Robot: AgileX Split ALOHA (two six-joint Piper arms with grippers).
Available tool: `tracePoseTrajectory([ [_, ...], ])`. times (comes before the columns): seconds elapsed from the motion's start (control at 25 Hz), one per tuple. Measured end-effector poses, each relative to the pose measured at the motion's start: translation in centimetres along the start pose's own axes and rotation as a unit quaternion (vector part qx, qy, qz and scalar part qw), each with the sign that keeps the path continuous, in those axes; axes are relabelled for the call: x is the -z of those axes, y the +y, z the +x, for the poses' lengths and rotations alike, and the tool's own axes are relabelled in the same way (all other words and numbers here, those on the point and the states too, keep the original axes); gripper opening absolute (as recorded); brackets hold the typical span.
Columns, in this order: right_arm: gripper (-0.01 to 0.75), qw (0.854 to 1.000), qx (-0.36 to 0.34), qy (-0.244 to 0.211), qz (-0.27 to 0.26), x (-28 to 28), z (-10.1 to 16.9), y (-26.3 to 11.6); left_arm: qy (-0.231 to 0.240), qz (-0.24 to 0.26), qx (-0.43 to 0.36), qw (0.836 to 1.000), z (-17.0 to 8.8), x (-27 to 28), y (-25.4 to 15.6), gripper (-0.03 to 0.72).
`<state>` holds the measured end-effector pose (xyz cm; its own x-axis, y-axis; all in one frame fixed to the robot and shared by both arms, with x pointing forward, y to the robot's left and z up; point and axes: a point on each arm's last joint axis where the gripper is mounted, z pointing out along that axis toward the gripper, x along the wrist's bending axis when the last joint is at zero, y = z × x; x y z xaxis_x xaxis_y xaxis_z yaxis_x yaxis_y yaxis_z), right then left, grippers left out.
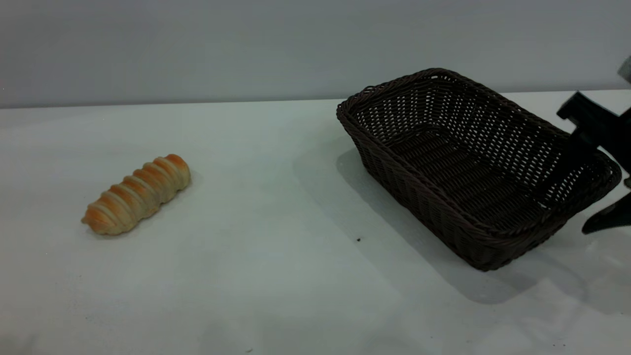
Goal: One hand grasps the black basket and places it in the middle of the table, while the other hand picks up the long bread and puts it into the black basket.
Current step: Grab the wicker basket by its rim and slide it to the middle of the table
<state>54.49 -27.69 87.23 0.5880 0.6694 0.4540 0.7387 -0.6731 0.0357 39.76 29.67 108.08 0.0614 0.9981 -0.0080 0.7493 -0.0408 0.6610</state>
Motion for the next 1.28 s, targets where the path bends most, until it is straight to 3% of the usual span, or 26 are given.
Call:
tracePoseTrajectory([
  [0.28,0.491,0.999,-0.048,-0.014,0.022,-3.5,-0.7,0.9,-0.002,-0.001,0.001,1.000,0.0,0.0,0.0,0.566],
  [0.36,0.407,0.998,-0.052,-0.019,0.027,-4.0,-0.9,0.8,-0.002,-0.001,0.001,1.000,0.0,0.0,0.0,0.566],
  [0.52,0.129,0.997,-0.065,-0.014,0.027,-4.0,-0.7,0.9,-0.002,-0.001,0.000,1.000,0.0,0.0,0.0,0.566],
  [0.56,0.094,0.997,-0.071,-0.011,0.024,-3.9,-0.7,1.0,-0.002,-0.001,0.000,1.000,0.0,0.0,0.0,0.566],
  [0.76,0.094,0.999,-0.025,-0.007,0.035,-3.7,-0.1,1.3,-0.002,-0.001,0.000,1.000,0.0,0.0,0.0,0.566],
  [0.92,0.094,0.994,0.091,0.001,0.067,-3.0,2.1,2.5,-0.002,-0.001,0.000,1.000,0.0,0.0,0.0,0.566],
  [1.12,0.094,0.954,0.274,-0.015,0.121,-2.7,7.3,2.0,-0.002,-0.001,0.000,1.000,0.0,0.0,0.0,0.566],
  [1.28,0.094,0.923,0.353,-0.015,0.153,-4.4,11.3,0.5,-0.001,-0.001,0.000,1.000,0.0,0.0,0.0,0.566],
])
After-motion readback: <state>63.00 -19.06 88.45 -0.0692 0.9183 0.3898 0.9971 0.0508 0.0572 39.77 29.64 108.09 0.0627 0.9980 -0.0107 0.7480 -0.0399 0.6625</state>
